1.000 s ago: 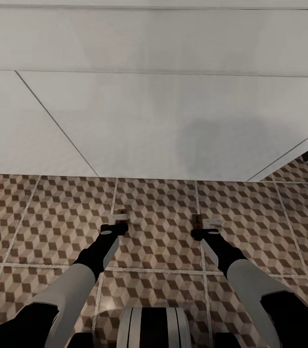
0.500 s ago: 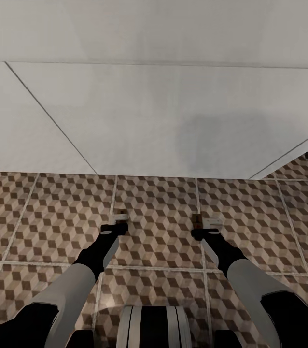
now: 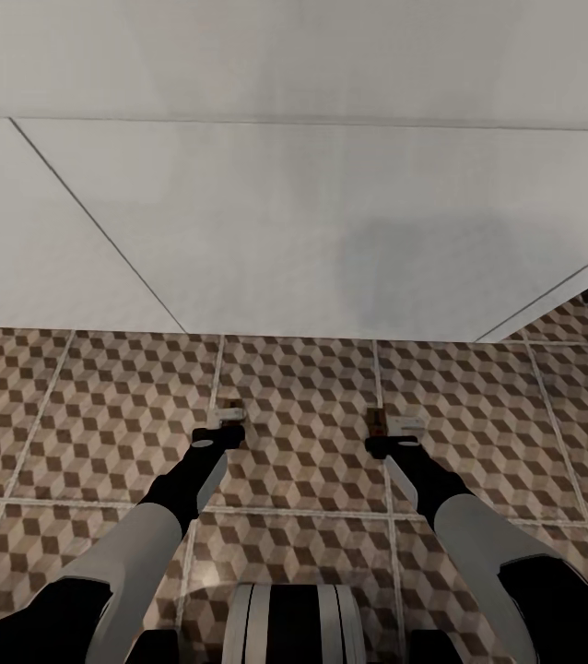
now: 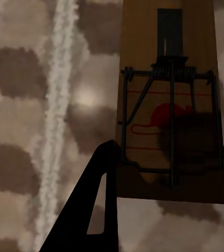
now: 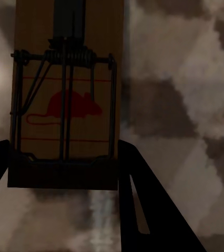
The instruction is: Take the four mousetraps from the cabinet in the bathroom and place them on the bathroom floor. Make sure all four end up on the same floor surface, and ensure that at least two of them are either under or directly next to the same bathroom sink.
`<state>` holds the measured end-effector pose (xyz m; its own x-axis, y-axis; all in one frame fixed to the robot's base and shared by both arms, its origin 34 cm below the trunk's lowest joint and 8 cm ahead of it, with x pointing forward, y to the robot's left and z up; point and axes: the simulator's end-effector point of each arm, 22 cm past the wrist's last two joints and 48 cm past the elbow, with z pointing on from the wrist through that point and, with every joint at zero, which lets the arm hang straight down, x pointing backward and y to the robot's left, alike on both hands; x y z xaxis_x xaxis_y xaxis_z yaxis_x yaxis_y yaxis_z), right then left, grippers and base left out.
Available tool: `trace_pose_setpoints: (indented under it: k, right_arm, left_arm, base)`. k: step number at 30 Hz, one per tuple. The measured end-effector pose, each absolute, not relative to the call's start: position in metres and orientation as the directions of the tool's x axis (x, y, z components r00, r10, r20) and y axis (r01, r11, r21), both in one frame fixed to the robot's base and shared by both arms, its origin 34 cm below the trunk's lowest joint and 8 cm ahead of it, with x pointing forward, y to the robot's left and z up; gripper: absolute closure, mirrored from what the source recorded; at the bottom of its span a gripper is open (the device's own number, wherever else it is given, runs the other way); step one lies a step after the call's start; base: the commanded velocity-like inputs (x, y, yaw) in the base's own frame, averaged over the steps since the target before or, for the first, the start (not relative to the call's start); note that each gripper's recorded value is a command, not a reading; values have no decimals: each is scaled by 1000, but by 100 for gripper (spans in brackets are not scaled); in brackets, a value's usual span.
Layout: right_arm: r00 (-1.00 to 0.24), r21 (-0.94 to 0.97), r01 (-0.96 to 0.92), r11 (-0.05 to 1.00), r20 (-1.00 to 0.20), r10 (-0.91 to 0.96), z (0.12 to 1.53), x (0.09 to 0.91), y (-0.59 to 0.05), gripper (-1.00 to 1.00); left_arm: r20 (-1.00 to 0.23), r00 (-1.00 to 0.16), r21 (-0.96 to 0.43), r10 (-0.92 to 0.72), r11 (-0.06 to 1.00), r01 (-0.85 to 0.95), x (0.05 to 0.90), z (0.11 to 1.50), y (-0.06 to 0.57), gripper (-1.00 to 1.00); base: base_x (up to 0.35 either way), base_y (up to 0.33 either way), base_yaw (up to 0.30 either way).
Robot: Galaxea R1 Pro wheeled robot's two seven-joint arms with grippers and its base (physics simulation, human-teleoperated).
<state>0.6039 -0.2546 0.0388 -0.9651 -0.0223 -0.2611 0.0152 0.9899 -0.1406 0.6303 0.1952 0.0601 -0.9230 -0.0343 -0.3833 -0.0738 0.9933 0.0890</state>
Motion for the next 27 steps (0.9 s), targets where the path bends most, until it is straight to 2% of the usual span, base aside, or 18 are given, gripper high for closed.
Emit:
trace_pose_setpoints:
  k: [27]
  right_arm:
    - [-962,-142,22,990,-271,-18,41,608,-254,100]
  left_arm:
    - [-425,-905,88,-32,993,-76,648,70,196,100]
  base:
    - [0,0,0]
